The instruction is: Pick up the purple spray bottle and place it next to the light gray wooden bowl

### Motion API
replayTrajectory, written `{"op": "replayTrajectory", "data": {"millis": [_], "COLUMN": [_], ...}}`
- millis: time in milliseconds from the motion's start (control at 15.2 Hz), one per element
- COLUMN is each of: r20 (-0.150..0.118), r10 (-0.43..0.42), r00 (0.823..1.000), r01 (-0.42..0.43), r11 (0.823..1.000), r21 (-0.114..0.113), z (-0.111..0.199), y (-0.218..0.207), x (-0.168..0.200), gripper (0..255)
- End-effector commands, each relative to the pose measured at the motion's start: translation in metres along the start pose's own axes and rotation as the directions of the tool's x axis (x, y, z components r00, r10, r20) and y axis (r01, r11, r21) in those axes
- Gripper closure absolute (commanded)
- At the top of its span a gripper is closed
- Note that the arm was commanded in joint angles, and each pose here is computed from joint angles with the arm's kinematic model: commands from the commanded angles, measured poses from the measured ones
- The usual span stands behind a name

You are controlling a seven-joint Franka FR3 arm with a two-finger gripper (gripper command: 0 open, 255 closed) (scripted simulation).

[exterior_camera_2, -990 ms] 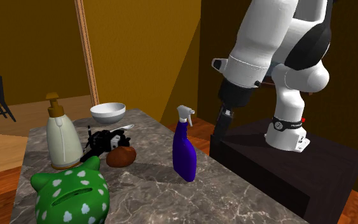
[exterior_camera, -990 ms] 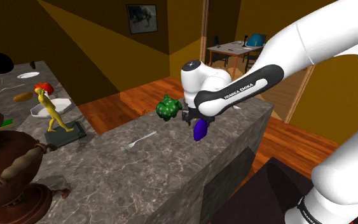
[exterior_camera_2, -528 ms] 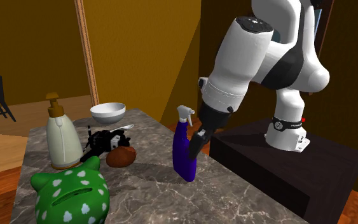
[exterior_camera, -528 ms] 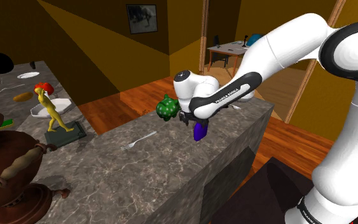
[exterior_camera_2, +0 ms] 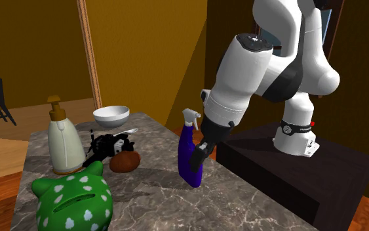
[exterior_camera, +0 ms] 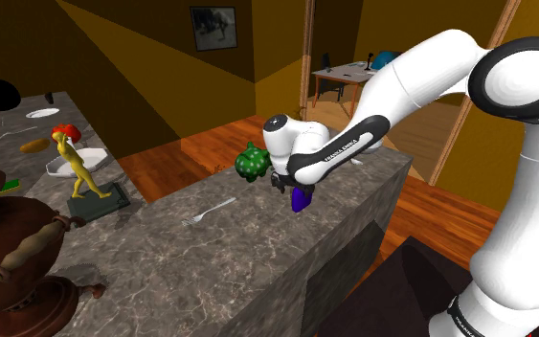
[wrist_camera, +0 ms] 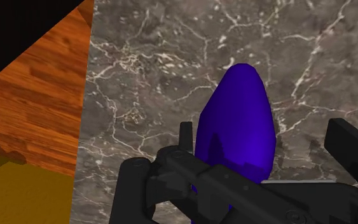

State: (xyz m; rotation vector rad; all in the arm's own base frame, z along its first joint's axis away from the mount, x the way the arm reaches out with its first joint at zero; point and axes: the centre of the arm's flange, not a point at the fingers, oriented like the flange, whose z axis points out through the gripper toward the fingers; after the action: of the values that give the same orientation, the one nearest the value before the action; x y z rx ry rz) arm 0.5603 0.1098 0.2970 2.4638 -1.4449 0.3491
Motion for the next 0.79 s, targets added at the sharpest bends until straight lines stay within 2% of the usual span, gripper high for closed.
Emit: {"op": "replayTrajectory", "data": {"millis": [0,198,264,726], "r20": [0.000,0.000,0.000,0.000], "r10": [0.000,0.000,0.000,0.000], "r00": [1.000,1.000,1.000,1.000], "r01": [0.000,0.000,0.000,0.000], "r11": [1.000,1.000,1.000,1.000], "r21": [0.000,0.000,0.000,0.000], "z": [0.0005,0.0005,0.0005,0.0005], "y": [0.0000,0.0000,0.0000,-0.0002], "x": [-0.0002,-0.0002,-0.0002,-0.0004], "gripper": [0,0,255,255]}}
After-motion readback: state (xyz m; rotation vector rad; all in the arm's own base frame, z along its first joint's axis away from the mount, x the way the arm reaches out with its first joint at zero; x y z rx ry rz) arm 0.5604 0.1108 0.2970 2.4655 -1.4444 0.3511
